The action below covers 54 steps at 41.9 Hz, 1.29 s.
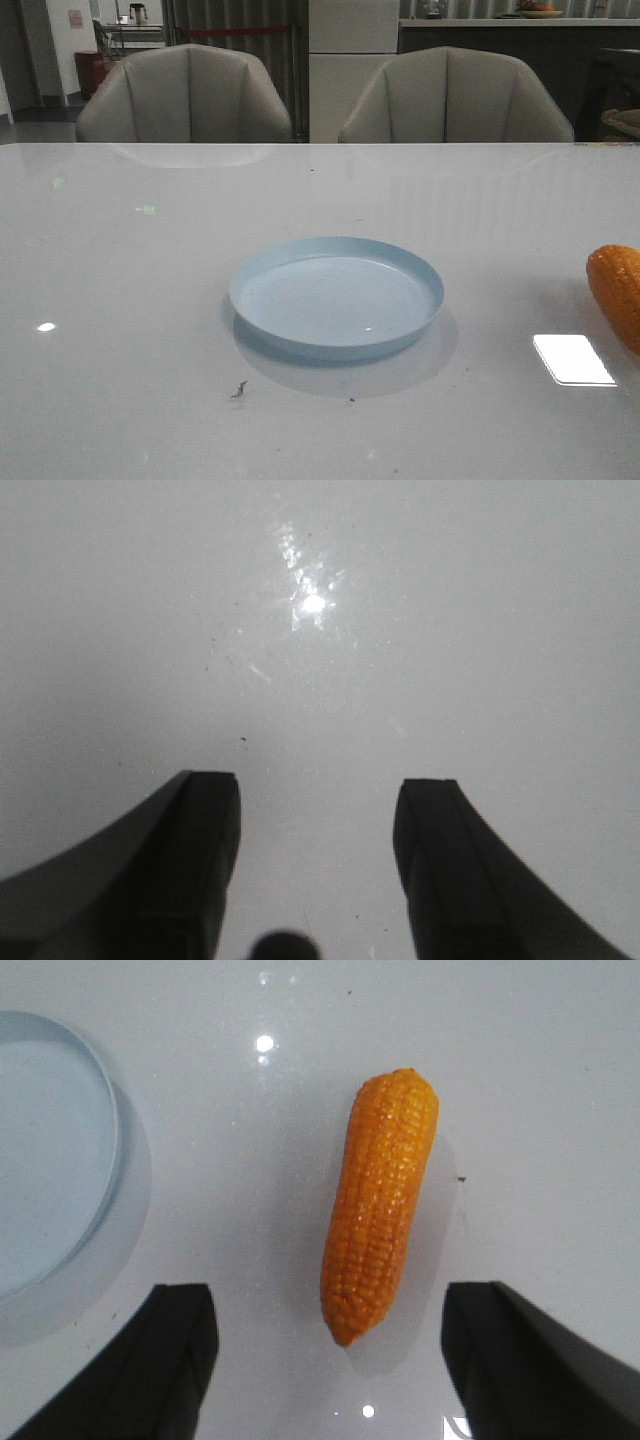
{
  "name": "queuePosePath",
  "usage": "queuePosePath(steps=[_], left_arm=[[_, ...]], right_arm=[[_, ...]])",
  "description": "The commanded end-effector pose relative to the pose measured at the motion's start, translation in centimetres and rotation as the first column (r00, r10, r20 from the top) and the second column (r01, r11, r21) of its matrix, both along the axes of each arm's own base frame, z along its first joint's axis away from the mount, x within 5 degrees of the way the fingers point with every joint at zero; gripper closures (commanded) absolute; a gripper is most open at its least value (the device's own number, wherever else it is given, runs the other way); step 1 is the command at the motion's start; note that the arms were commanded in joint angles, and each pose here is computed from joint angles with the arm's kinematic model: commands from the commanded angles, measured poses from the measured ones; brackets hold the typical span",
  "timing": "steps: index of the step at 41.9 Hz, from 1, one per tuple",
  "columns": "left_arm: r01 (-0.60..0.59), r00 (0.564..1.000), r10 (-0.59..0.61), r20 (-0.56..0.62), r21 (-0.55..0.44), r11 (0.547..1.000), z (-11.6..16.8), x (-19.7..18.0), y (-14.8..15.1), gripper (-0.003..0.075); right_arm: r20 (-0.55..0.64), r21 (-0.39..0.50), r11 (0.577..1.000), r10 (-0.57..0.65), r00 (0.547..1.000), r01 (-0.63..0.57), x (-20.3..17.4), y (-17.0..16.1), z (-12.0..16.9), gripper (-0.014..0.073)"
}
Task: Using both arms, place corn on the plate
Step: 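Lower the right gripper over the orange corn cob and grasp it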
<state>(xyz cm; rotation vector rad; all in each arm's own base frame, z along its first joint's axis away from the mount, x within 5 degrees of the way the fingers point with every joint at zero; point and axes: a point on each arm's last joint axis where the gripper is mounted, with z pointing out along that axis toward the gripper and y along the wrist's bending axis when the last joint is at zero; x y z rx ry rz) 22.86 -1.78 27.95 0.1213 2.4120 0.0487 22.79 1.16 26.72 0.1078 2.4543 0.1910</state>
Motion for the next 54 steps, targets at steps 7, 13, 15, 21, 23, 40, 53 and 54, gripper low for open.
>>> queuePosePath(steps=[7,13,15,21,23,40,53,54], left_arm=[[-0.007,0.994,0.013,0.11,-0.049,0.999,1.8,0.0,-0.1,0.0313],[-0.007,0.994,0.013,0.112,-0.049,0.999,1.8,0.0,-0.1,0.0313],[-0.007,0.994,0.013,0.112,-0.049,0.999,1.8,0.0,-0.1,0.0313],[-0.007,0.994,0.013,0.112,-0.049,0.999,1.8,0.0,-0.1,0.0313],[-0.007,0.994,0.013,0.112,-0.049,0.999,1.8,0.0,-0.1,0.0313],[-0.007,0.994,0.013,0.112,-0.049,0.999,1.8,0.0,-0.1,0.0313],[-0.007,0.994,0.013,0.112,-0.049,0.999,1.8,0.0,-0.1,0.0313],[-0.007,0.994,0.013,0.112,-0.049,0.999,1.8,0.0,-0.1,0.0313]], right_arm=[[0.078,0.002,0.999,-0.041,0.996,0.041,5.4,-0.3,0.1,-0.0004],[0.001,-0.002,0.999,-0.041,0.999,0.041,7.8,-0.3,-2.2,-0.0003],[-0.022,-0.004,0.999,-0.041,0.999,0.041,8.4,-0.3,-2.9,-0.0003],[-0.086,-0.016,0.999,-0.036,0.996,0.035,9.9,-0.3,-5.1,-0.0003],[-0.105,-0.018,0.999,-0.035,0.994,0.033,10.3,-0.3,-5.8,-0.0003],[-0.173,-0.058,0.998,-0.016,0.985,0.006,11.3,-0.5,-8.6,0.0134],[-0.099,-0.063,0.998,0.019,0.995,-0.025,13.4,0.4,-5.4,0.0327],[-0.084,-0.062,0.998,0.028,0.996,-0.033,13.8,0.7,-4.7,0.0327]])
